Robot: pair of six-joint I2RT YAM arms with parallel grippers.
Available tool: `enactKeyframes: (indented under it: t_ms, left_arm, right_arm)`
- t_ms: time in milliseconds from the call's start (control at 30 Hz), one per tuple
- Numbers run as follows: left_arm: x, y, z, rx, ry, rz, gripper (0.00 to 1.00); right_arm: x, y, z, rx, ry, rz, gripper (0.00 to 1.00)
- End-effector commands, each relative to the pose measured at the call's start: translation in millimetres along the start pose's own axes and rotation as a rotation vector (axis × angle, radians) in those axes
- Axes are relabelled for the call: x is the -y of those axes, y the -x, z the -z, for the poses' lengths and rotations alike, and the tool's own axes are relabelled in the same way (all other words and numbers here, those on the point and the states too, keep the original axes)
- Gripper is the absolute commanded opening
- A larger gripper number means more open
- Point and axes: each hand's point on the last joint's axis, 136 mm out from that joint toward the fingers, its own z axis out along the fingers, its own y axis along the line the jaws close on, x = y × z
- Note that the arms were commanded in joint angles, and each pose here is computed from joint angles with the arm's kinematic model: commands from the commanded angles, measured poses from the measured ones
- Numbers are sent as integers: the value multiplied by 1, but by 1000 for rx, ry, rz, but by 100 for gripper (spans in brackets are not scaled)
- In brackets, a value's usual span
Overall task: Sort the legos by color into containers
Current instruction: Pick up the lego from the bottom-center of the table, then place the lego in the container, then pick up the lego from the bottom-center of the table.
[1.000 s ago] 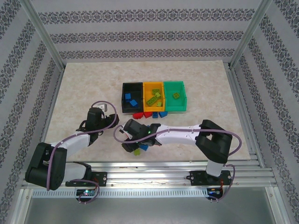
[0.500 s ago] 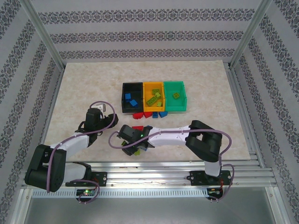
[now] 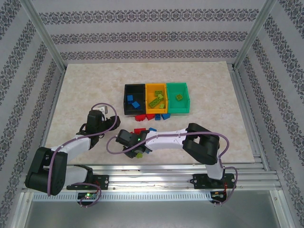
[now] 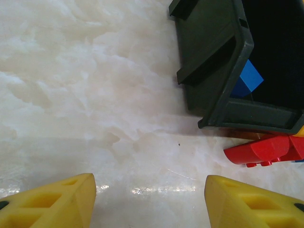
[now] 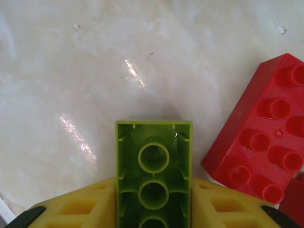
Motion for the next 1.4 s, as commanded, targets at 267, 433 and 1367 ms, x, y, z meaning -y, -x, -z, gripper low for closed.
enactKeyframes:
  t_ms: [267, 433, 1367]
  left_arm:
    - [1, 7, -1, 29, -28, 22, 62]
    - [1, 6, -1, 27, -29, 20, 62]
    - [1, 6, -3, 14, -45, 29, 62]
  right_arm:
    - [43, 62, 75, 255, 60, -159, 37]
    - [98, 82, 99, 356, 35, -281, 38]
    - [142, 19, 105, 321, 49, -450, 54]
